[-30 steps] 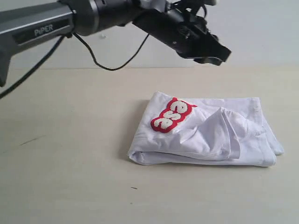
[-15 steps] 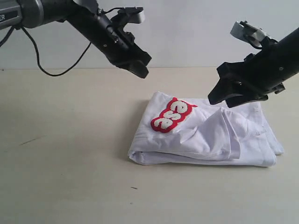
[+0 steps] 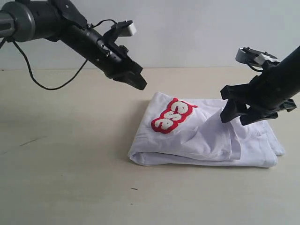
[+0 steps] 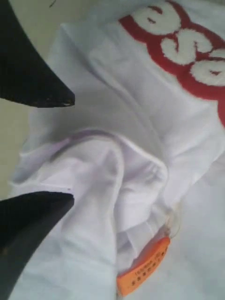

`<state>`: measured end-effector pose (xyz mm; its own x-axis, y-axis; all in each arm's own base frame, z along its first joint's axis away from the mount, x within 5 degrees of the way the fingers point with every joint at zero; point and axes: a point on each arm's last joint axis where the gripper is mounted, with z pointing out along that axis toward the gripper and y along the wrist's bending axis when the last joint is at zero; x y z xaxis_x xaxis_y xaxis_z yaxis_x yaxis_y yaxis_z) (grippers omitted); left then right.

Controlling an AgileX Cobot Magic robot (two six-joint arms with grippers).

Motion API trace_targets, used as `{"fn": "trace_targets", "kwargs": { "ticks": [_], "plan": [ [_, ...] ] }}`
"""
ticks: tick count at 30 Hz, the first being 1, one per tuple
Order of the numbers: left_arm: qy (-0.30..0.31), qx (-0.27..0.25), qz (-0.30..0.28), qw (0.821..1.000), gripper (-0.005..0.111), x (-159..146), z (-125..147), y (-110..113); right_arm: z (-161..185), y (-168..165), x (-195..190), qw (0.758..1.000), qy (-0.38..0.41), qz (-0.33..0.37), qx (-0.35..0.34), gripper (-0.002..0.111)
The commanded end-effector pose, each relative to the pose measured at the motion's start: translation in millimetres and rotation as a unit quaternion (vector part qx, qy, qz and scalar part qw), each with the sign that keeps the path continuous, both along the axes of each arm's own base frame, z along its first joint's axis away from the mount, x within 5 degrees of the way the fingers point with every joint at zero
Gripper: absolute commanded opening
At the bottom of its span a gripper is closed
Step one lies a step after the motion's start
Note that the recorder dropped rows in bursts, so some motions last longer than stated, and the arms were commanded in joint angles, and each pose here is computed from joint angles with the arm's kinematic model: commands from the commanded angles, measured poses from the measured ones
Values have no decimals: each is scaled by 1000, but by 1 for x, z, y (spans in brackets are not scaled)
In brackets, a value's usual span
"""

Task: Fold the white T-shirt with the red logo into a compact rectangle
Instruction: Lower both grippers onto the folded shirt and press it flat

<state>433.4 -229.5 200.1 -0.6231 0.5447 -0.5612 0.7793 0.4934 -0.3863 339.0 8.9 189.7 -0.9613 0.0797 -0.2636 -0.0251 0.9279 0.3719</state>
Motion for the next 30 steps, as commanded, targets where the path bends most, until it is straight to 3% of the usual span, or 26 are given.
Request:
{"fn": "trace_targets", "kwargs": {
  "ticks": [1,6,13,16,22,26,30],
  "plan": [
    [4,5,-59,998,0,-19,-10,-13,-8,4,10,999,-21,-7,36,54],
    [-19,72,-94,993,0,-38,-43,-25,-20,0,17,999,-25,-20,21,54],
    [-43,84,-111,989,0,-52,-55,-45,-26,-1,20,999,-25,-34,21,52],
    [-49,83,-115,989,0,-55,-55,-50,-34,5,18,999,0,-12,51,41],
    [-65,82,-54,993,0,-43,-55,-46,-17,8,8,998,-2,36,55,0],
    [-81,76,6,994,0,-31,-53,-40,6,8,-6,998,4,49,42,0],
    [-97,68,40,992,0,-25,-51,-40,-1,8,-28,998,42,34,38,0]
  ]
}}
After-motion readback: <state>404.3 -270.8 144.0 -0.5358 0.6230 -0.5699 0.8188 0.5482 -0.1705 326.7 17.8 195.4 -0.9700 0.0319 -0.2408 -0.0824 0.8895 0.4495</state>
